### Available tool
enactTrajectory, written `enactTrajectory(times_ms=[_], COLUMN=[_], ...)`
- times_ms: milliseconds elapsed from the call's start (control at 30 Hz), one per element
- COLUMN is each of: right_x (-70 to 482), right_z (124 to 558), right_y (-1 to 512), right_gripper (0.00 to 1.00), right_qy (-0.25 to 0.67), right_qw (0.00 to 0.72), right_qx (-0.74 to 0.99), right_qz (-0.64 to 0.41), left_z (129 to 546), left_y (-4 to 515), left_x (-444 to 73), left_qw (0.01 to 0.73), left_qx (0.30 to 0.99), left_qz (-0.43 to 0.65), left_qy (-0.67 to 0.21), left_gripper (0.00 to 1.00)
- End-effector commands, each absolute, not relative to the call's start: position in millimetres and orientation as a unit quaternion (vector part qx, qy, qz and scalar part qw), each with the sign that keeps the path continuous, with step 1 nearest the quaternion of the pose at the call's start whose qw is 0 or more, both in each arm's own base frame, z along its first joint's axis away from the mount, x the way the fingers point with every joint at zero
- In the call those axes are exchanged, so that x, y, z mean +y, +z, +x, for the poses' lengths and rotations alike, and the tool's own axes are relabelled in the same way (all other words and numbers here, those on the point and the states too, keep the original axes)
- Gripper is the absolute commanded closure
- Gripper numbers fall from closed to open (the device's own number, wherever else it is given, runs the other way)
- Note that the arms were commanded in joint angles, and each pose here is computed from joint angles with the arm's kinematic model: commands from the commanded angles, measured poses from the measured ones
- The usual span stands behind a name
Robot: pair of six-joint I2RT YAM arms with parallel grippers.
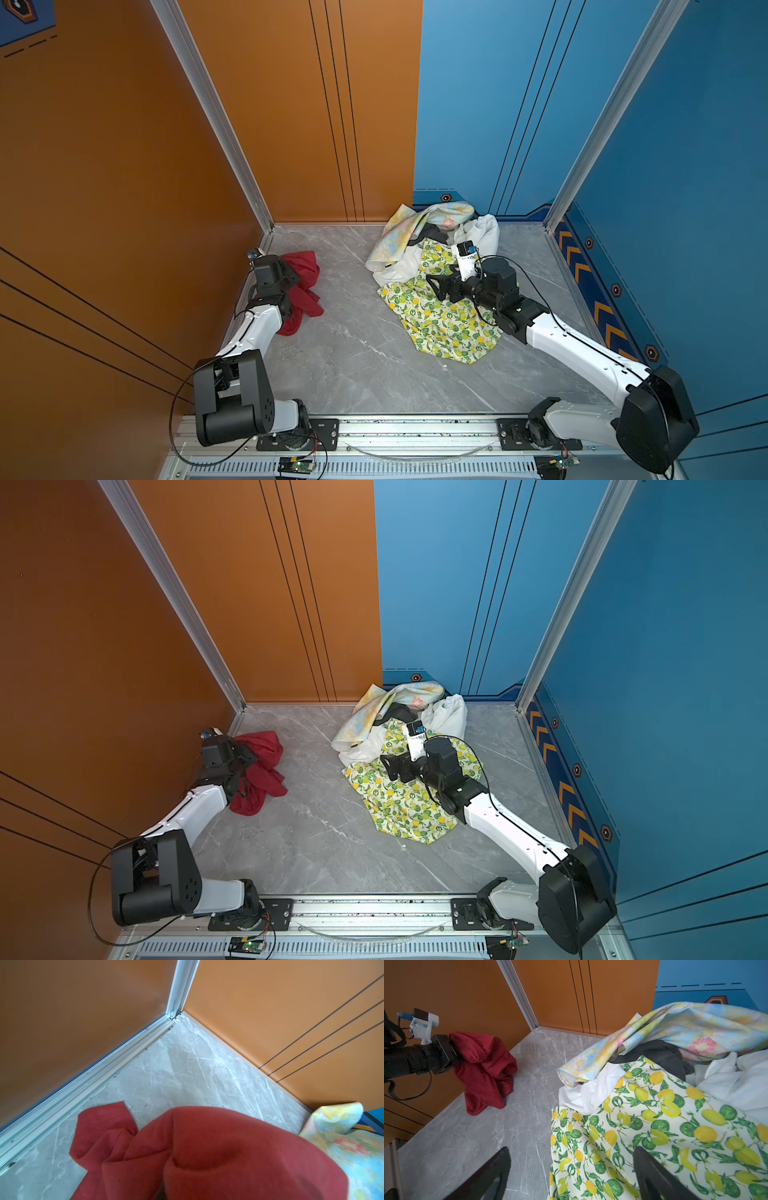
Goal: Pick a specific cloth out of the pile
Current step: 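Carry the red cloth with the left gripper while the right gripper releases, then lower the red cloth onto the table and open the left gripper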
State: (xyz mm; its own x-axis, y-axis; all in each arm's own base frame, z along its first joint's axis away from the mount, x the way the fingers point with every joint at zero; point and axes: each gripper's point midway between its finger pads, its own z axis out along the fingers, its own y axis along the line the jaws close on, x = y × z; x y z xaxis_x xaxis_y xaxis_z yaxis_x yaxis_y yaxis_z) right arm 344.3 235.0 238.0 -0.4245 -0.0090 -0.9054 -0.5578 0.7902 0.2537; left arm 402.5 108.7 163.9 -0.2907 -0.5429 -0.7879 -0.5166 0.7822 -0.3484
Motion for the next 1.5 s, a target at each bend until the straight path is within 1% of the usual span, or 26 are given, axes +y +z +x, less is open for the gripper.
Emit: enactTrajectory(times_ms=[0,100,133,367,400,667,867,900,933,1033,1233,1300,1400,1433,1467], right_x=[226,218,214,186,183,161,150,149,147,138,122,117,111,110,109], right_z=[345,345,345,345,345,351,354,355,355,357,356,354,353,352,352], right_y=[241,235,232,222,222,222,226,227,229,234,253,261,269,273,275], right_gripper=[0.07,0.07,0.07,0.07,0.07,0.07,0.07,0.07,0.07,0.06,0.05,0.04,0.03,0.03,0.02], right_qy=[0.274,0.268,0.265,0.248,0.246,0.243,0.235,0.234,0.232,0.222,0.205,0.199,0.191,0.189,0.188], right_qw=[0.518,0.519,0.518,0.519,0.520,0.526,0.530,0.530,0.532,0.535,0.543,0.546,0.548,0.549,0.549], right_qx=[0.794,0.797,0.799,0.809,0.809,0.811,0.812,0.812,0.811,0.813,0.813,0.813,0.814,0.814,0.814], right_qz=[-0.162,-0.153,-0.149,-0.122,-0.116,-0.084,-0.071,-0.070,-0.067,-0.057,-0.039,-0.032,-0.023,-0.021,-0.021], left_z=[393,383,375,364,371,377,379,379,379,382,392,394,398,398,398], left_y=[151,127,114,63,66,42,30,29,30,41,90,107,127,133,138], left_x=[119,118,115,106,107,97,94,94,94,95,98,98,93,91,90], left_qw=[0.447,0.381,0.348,0.226,0.226,0.159,0.137,0.135,0.134,0.149,0.199,0.219,0.243,0.250,0.257], left_qx=[0.821,0.850,0.865,0.910,0.911,0.935,0.941,0.942,0.943,0.942,0.937,0.934,0.932,0.932,0.932], left_qz=[-0.355,-0.361,-0.359,-0.344,-0.342,-0.316,-0.307,-0.306,-0.304,-0.298,-0.283,-0.278,-0.266,-0.260,-0.256], left_qy=[0.020,0.036,0.038,0.044,0.044,0.037,0.028,0.028,0.028,0.030,0.040,0.041,0.029,0.025,0.029], left_gripper=[1.00,1.00,1.00,1.00,1.00,1.00,1.00,0.98,0.95,0.79,0.35,0.28,0.15,0.06,0.03])
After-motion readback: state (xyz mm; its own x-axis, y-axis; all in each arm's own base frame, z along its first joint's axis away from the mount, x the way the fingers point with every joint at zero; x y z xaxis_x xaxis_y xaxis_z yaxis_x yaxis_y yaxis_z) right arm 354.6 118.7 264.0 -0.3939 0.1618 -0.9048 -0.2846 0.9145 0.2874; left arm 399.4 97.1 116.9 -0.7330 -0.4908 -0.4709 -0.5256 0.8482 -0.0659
